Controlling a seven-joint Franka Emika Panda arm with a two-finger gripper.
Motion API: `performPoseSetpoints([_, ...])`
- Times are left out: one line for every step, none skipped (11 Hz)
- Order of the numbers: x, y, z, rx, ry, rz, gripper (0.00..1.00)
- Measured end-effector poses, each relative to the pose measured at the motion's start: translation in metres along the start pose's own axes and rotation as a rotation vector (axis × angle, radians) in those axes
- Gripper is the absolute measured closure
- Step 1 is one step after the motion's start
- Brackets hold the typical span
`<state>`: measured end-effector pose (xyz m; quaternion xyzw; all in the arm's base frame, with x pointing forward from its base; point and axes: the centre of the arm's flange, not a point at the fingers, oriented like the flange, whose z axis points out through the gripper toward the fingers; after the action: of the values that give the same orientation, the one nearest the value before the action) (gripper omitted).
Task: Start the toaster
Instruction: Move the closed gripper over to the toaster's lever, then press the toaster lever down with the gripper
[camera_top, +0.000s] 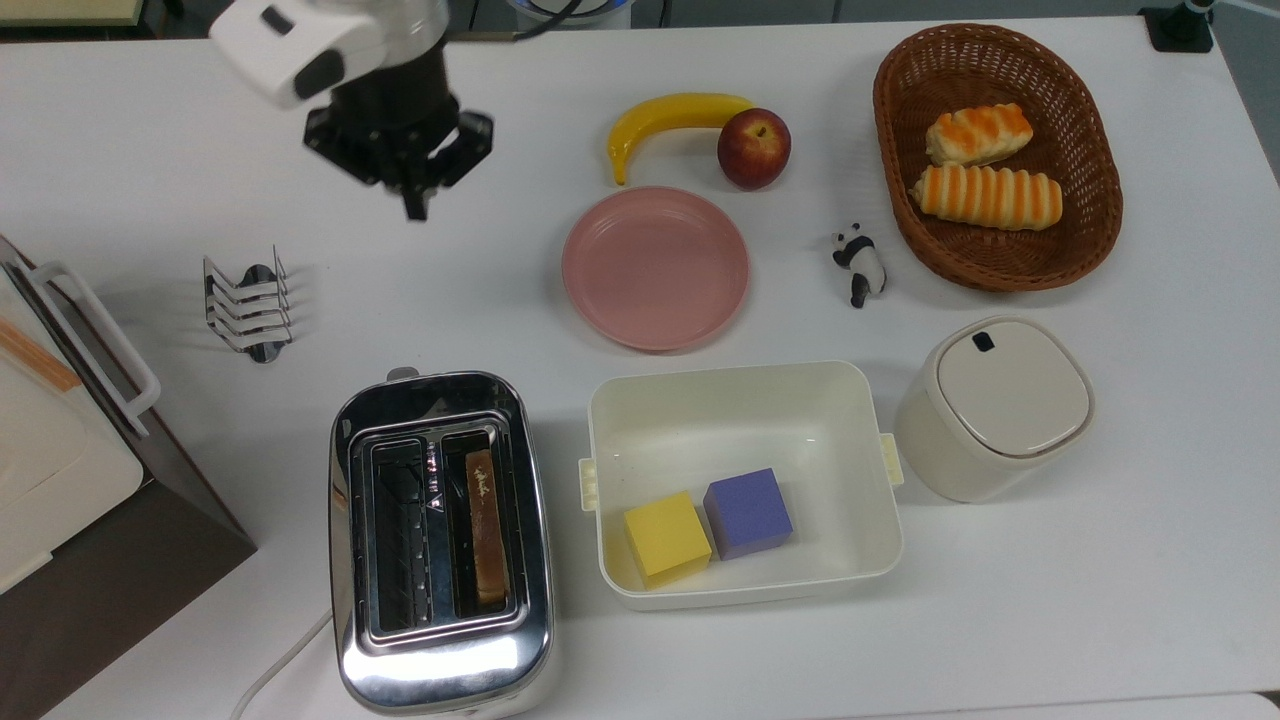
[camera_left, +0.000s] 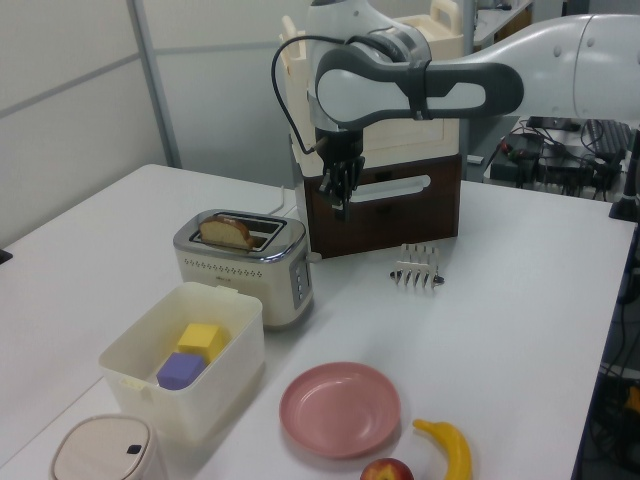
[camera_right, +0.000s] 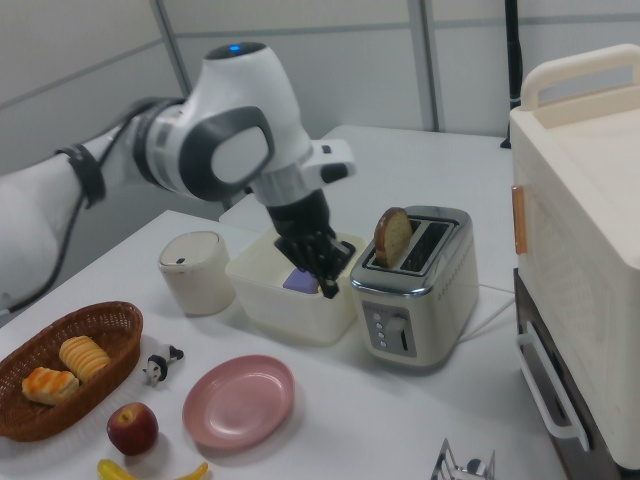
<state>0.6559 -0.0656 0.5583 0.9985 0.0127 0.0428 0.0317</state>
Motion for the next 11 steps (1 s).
performPoseSetpoints([0.007, 0.008, 0.011, -0.002, 0.026, 0.007, 0.99])
performPoseSetpoints([0.014, 0.013, 0.021, -0.004, 0.048, 0.013, 0.99])
performPoseSetpoints([0.020, 0.017, 0.031, -0.005, 0.068, 0.017, 0.99])
performPoseSetpoints([0.024, 0.019, 0.038, -0.005, 0.076, 0.018, 0.99])
performPoseSetpoints([0.027, 0.021, 0.045, -0.005, 0.082, 0.019, 0.99])
performPoseSetpoints([0.029, 0.022, 0.052, -0.005, 0.085, 0.020, 0.99])
performPoseSetpoints([0.033, 0.024, 0.064, -0.005, 0.089, 0.021, 0.99])
performPoseSetpoints([0.039, 0.025, 0.077, -0.005, 0.102, 0.020, 0.99])
performPoseSetpoints([0.044, 0.025, 0.092, -0.004, 0.111, 0.018, 0.99])
performPoseSetpoints([0.047, 0.025, 0.104, -0.003, 0.111, 0.016, 0.99])
performPoseSetpoints([0.048, 0.025, 0.112, -0.001, 0.103, 0.015, 0.99])
